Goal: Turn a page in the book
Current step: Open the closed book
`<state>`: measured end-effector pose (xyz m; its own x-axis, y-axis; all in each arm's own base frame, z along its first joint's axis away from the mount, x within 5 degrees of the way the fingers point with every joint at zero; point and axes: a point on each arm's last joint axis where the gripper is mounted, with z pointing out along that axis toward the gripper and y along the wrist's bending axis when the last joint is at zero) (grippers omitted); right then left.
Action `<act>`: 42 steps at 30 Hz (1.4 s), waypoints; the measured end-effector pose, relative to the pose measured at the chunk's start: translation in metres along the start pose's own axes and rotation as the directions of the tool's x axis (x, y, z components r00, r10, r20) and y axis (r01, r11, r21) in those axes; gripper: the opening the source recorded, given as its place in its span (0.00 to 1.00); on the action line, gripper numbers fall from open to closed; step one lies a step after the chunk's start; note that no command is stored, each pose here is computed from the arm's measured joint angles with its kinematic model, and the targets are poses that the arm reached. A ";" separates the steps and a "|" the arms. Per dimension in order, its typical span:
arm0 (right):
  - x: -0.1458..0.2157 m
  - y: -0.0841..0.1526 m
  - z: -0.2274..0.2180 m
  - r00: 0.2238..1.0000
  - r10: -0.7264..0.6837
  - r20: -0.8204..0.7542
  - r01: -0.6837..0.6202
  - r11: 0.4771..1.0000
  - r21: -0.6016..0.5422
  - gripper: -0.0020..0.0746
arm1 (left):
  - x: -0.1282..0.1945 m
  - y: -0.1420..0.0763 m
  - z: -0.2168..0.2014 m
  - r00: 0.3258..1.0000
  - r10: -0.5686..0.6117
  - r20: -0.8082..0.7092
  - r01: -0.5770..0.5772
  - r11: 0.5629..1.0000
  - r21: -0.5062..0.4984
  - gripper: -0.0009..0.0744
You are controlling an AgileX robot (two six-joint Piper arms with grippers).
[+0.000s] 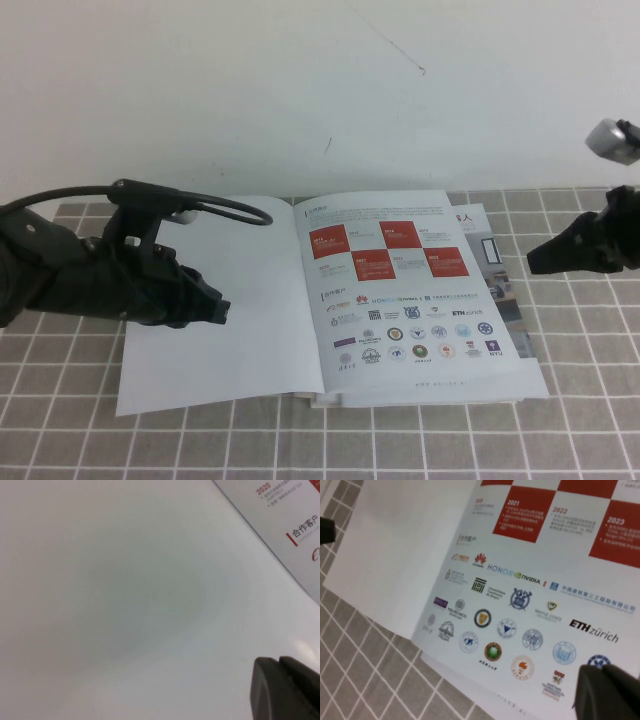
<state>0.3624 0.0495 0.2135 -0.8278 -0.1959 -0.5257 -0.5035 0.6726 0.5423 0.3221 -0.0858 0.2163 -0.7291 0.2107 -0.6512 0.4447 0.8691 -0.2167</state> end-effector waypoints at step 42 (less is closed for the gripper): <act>0.014 -0.029 0.075 0.998 0.013 -0.055 -0.007 0.993 0.115 0.54 | 0.029 0.014 0.057 0.987 0.041 -0.156 -0.036 0.999 0.037 0.01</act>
<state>0.3843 0.0808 0.1412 -0.8469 -0.2260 -0.4813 -0.4658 0.7518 0.4667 0.3364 -0.0931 0.1529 -0.7822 0.3136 -0.5384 0.4897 0.8437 -0.2200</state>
